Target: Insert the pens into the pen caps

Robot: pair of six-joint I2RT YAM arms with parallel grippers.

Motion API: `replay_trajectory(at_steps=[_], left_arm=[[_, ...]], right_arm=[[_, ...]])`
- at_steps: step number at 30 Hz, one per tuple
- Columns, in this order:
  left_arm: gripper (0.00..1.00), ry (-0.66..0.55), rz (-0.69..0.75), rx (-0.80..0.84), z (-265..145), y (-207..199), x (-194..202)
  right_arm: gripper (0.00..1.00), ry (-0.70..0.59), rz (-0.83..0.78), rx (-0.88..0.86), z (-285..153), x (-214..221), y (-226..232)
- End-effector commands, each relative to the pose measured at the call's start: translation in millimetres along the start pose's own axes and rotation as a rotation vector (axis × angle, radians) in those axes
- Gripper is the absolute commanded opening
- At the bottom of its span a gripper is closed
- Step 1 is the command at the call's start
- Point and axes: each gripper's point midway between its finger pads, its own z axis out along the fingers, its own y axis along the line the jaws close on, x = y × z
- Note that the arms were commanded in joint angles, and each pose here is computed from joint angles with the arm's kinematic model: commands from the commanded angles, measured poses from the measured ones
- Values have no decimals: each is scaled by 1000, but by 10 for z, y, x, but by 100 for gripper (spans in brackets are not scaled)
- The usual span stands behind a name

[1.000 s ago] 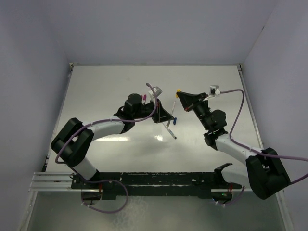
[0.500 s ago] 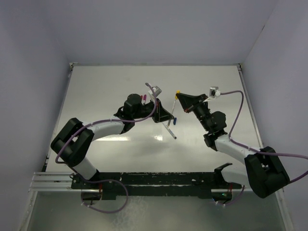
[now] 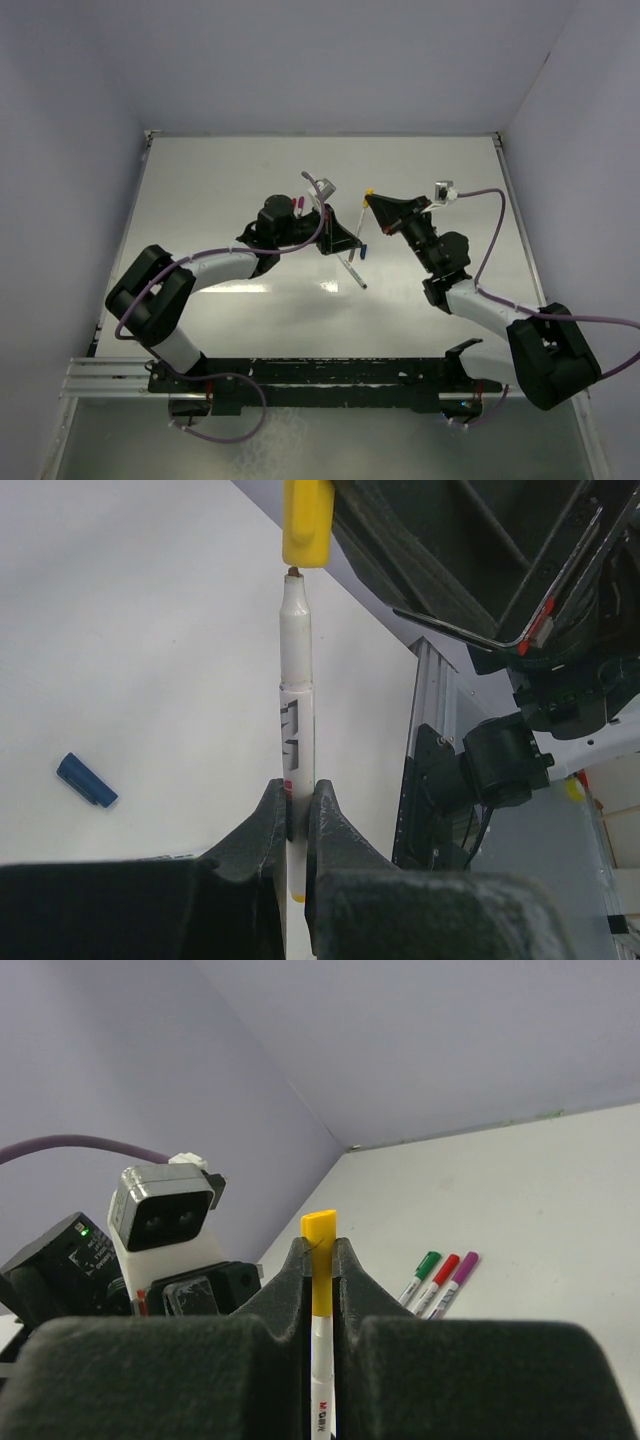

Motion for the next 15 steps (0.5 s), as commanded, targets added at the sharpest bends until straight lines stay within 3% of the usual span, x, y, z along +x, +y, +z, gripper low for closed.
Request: replay_trajectory(at_steps=[1, 15], left_arm=[[0, -54, 50, 47, -27, -143, -174], [0, -80, 63, 36, -29, -132, -230]], right_arm=[[0, -26, 4, -67, 10, -67, 145], [0, 27, 20, -91, 4, 71, 168]])
